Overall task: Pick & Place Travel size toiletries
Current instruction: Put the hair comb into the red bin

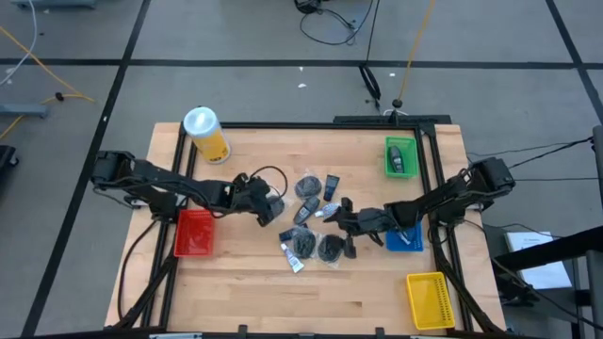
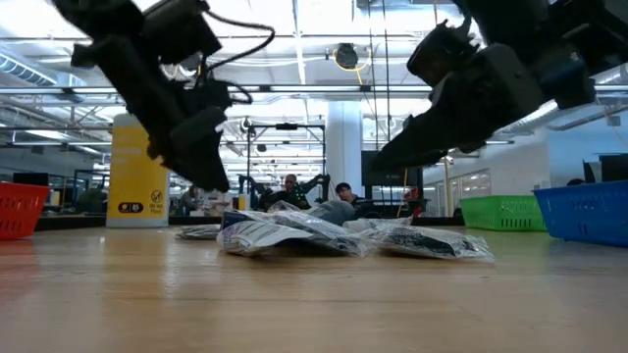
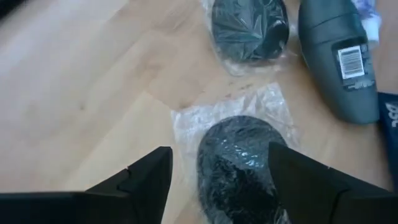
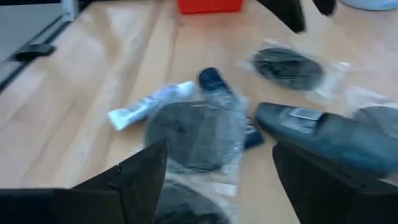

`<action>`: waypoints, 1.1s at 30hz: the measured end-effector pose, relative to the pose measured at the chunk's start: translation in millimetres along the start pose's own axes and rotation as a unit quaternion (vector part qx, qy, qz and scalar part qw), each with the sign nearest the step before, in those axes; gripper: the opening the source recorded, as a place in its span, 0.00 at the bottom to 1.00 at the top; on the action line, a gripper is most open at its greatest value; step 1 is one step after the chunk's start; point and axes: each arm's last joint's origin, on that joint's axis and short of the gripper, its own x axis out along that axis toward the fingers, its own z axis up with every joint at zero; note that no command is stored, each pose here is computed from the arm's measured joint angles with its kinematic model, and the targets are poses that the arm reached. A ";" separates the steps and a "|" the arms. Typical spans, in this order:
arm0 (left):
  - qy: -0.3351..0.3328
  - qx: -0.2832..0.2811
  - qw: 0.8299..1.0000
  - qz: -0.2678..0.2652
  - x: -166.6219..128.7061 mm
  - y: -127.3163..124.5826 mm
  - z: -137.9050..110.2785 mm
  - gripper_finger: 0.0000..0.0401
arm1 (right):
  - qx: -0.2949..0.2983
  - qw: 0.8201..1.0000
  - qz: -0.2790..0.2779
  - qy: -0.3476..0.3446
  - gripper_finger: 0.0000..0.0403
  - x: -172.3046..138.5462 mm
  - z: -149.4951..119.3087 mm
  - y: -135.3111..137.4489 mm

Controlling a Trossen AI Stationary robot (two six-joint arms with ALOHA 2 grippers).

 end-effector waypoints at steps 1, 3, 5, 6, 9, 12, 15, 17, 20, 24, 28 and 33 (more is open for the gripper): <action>-0.004 -0.008 1.000 -0.004 3.3 2.9 -3.8 0.62 | -0.003 1.000 0.003 0.002 0.70 0.0 -0.9 2.2; -0.023 -0.032 0.999 -0.012 8.5 7.7 -8.1 0.62 | -0.016 1.000 0.004 0.004 0.68 -0.4 -2.2 5.8; -0.047 -0.050 0.997 -0.020 12.8 12.1 -10.4 0.61 | -0.027 1.000 -0.002 -0.002 0.67 -0.9 -1.4 7.6; -0.056 -0.050 0.997 -0.023 15.4 13.6 -12.5 0.61 | -0.029 1.000 -0.008 -0.004 0.67 -1.0 -1.2 7.5; -0.078 -0.049 0.995 -0.031 23.2 16.8 -18.8 0.61 | -0.030 0.999 -0.011 -0.003 0.65 -0.9 -1.4 7.0; -0.085 -0.044 0.995 -0.032 31.7 16.1 -20.5 0.61 | -0.032 0.999 -0.012 -0.003 0.64 -0.8 -1.4 6.4; -0.073 -0.036 0.996 -0.032 42.6 15.4 -25.2 0.61 | -0.037 0.999 -0.011 -0.004 0.64 -0.9 -1.2 6.6; -0.059 -0.034 0.997 -0.037 49.3 15.7 -28.9 0.60 | -0.037 0.999 -0.011 -0.007 0.64 -0.9 -0.6 6.7; -0.048 -0.047 0.997 -0.036 56.7 16.7 -31.7 0.54 | -0.037 0.999 -0.011 -0.006 0.64 -0.9 -0.7 6.7; -0.043 -0.040 0.998 -0.034 58.2 16.7 -33.5 0.36 | -0.036 0.999 -0.012 -0.009 0.64 -0.9 -0.2 6.7; -0.046 -0.020 0.998 -0.033 55.1 17.3 -31.8 0.12 | -0.036 0.999 -0.012 -0.009 0.64 -0.9 -0.2 6.7; -0.061 -0.013 0.997 -0.041 43.8 18.8 -25.2 0.03 | -0.037 0.999 -0.012 -0.008 0.63 -0.9 -0.3 6.6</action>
